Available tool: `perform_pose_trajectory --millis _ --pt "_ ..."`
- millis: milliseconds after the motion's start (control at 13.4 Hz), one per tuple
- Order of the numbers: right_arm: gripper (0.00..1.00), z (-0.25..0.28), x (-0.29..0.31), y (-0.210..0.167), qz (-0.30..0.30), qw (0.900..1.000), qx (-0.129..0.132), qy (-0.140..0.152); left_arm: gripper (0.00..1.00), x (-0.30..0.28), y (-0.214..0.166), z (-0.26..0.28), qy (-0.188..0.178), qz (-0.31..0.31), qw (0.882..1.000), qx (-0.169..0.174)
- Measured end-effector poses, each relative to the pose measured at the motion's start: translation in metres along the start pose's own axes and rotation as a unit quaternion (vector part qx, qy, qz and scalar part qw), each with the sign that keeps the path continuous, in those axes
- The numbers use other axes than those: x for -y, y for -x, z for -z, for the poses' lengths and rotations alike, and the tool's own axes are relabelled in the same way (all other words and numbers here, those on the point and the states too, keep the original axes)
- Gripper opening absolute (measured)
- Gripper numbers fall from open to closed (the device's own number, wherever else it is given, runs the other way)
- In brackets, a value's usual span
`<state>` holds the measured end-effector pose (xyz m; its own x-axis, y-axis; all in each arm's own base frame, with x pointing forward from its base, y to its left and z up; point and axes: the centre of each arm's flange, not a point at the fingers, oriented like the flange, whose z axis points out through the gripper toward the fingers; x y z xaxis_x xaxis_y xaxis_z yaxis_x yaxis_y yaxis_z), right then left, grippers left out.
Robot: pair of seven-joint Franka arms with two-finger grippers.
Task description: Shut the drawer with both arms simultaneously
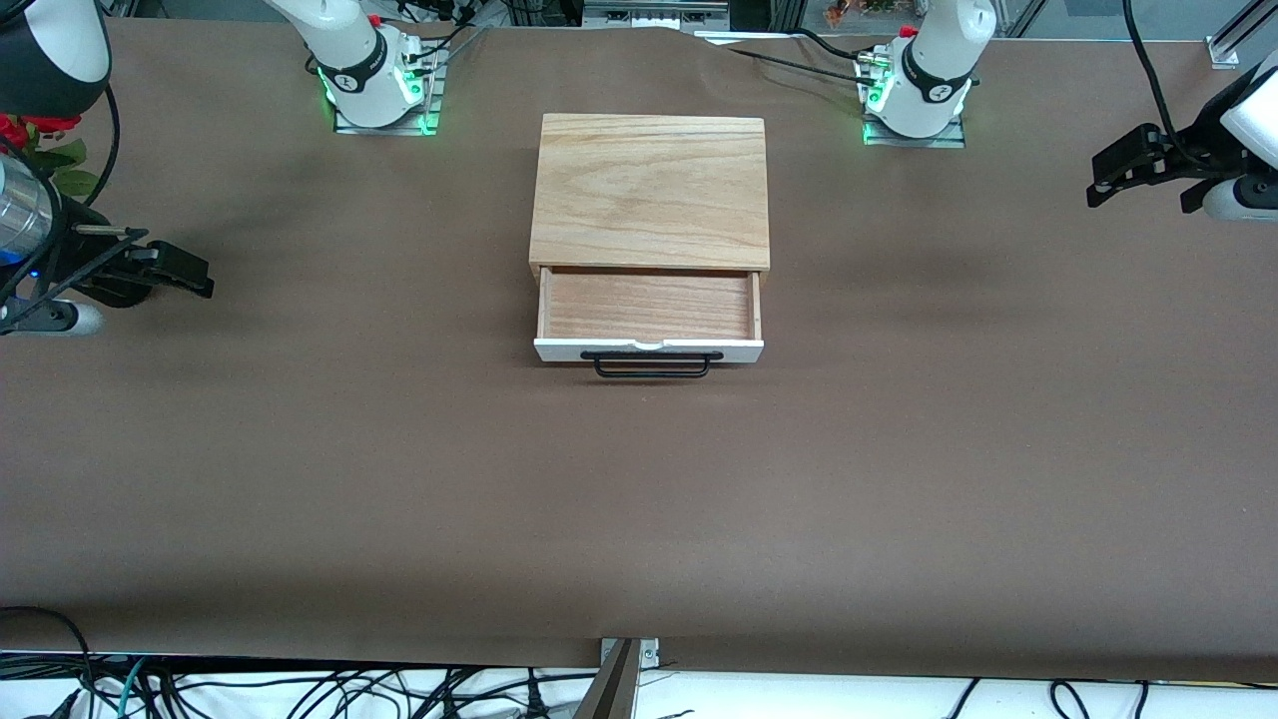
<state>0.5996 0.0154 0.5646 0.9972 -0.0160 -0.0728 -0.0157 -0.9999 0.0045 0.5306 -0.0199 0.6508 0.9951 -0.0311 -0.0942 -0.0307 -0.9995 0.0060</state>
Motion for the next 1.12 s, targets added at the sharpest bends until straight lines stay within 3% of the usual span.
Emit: perform_pose_trajectory --millis 1122 --pt "1.00 -0.0020 -0.0023 -0.0030 -0.003 1.000 0.000 0.001 1.00 -0.0001 -0.0029 -0.0026 0.000 0.000 1.000 0.002"
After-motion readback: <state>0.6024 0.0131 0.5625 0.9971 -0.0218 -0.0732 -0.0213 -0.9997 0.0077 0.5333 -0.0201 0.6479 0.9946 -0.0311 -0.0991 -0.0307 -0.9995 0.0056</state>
